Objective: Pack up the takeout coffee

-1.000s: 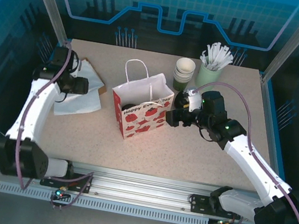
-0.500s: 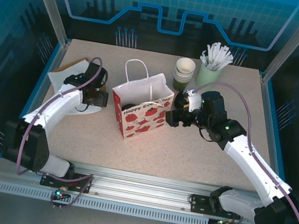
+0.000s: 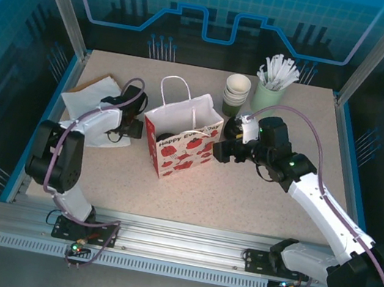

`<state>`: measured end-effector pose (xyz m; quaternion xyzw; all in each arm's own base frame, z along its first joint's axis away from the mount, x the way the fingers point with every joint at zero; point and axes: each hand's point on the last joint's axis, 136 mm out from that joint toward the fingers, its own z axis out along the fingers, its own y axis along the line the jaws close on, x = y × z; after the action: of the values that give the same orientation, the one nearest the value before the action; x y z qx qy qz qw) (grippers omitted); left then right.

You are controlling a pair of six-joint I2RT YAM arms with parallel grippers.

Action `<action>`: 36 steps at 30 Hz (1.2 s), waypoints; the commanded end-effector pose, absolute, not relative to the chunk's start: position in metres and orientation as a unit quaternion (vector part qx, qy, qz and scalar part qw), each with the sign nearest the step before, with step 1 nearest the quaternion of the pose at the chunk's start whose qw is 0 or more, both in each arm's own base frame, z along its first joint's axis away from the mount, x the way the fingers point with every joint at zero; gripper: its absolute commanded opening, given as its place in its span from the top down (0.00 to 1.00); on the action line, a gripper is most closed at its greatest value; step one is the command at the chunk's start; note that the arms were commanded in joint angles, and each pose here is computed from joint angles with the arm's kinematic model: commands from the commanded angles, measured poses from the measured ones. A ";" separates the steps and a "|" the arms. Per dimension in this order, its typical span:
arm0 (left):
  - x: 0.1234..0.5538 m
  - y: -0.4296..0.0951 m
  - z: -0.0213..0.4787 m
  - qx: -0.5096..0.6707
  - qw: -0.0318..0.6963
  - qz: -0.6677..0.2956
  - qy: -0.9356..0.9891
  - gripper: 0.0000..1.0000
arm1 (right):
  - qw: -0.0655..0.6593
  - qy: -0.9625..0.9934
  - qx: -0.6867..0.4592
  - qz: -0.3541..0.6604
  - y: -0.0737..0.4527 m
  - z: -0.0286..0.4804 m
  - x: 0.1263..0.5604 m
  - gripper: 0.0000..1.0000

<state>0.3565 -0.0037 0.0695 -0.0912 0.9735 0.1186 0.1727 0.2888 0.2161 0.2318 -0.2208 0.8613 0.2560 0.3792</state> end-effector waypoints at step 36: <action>0.353 0.021 0.144 -0.081 0.231 0.182 0.952 1.00 | 0.379 0.858 -0.239 0.251 0.224 0.235 0.288 0.04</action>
<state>0.3513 0.0143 0.1069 -0.0760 0.9628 0.1694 0.1965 0.2882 0.2190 0.2278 -0.2271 0.8624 0.2544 0.3742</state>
